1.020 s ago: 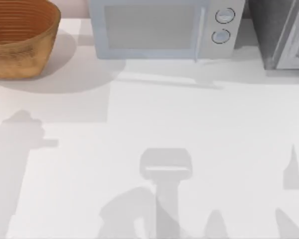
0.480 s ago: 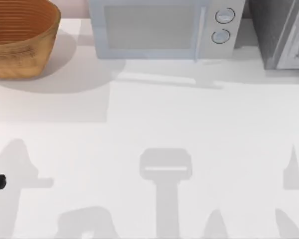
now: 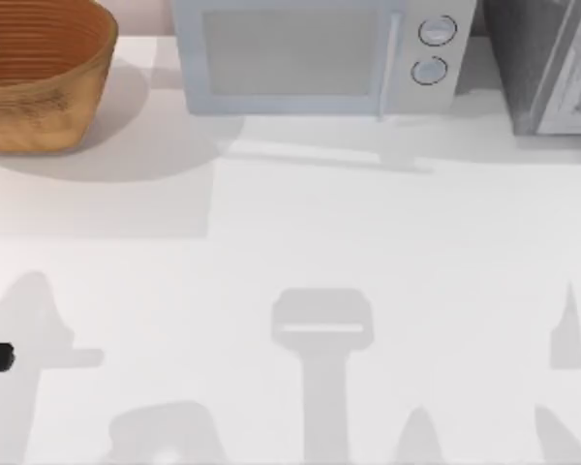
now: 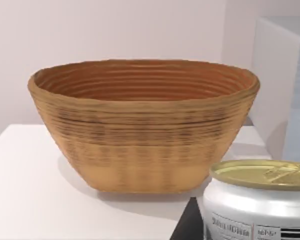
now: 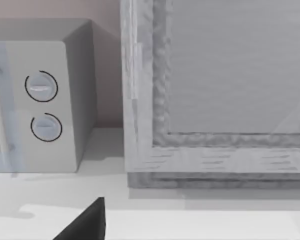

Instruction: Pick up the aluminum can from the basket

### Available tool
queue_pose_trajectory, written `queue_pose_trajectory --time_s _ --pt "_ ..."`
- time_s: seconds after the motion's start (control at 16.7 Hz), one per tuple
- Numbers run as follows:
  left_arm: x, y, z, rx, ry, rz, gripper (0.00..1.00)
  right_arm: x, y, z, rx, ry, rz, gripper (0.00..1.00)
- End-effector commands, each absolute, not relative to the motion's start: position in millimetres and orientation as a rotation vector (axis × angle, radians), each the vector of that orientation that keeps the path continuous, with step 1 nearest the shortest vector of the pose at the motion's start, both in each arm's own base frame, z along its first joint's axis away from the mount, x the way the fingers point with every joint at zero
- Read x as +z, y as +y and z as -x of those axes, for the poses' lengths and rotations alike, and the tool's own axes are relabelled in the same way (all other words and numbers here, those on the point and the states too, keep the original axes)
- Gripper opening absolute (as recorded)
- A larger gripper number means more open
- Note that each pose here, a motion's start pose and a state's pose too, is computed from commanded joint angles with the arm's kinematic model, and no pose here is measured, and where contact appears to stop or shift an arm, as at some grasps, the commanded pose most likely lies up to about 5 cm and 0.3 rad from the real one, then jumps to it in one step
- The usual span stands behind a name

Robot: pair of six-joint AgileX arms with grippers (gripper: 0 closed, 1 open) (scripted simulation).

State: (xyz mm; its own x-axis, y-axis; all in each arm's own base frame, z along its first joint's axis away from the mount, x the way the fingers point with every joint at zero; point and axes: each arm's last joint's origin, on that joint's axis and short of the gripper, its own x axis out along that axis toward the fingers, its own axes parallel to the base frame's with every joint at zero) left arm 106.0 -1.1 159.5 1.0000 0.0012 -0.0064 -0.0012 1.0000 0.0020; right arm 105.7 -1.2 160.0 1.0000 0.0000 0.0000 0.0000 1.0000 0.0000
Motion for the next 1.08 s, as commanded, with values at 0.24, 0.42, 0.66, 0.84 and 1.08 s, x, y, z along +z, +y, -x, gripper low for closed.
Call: queue_pose_trajectory --time_s 0.24,0.42,0.66,0.84,1.08 --pt "169.7 -2.6 -108.3 -0.03 -0.004 -0.005 0.0 160.0 -1.2 -105.7 0.0 0.0 0.0 1.0" --pt "187.4 -5.6 -116.4 -0.088 -0.01 -0.01 0.0 160.0 -1.2 -105.7 0.0 0.0 0.0 1.0" --pt "210.2 -11.1 -136.5 -0.189 -0.007 -0.016 0.0 160.0 -1.2 -105.7 0.0 0.0 0.0 1.0" --pt "222.4 -16.2 -156.1 -0.273 -0.001 -0.018 0.0 160.0 -1.2 -105.7 0.0 0.0 0.0 1.0" --pt "231.7 -24.0 -183.8 -0.378 0.006 -0.017 0.0 160.0 -1.2 -105.7 0.0 0.0 0.0 1.0"
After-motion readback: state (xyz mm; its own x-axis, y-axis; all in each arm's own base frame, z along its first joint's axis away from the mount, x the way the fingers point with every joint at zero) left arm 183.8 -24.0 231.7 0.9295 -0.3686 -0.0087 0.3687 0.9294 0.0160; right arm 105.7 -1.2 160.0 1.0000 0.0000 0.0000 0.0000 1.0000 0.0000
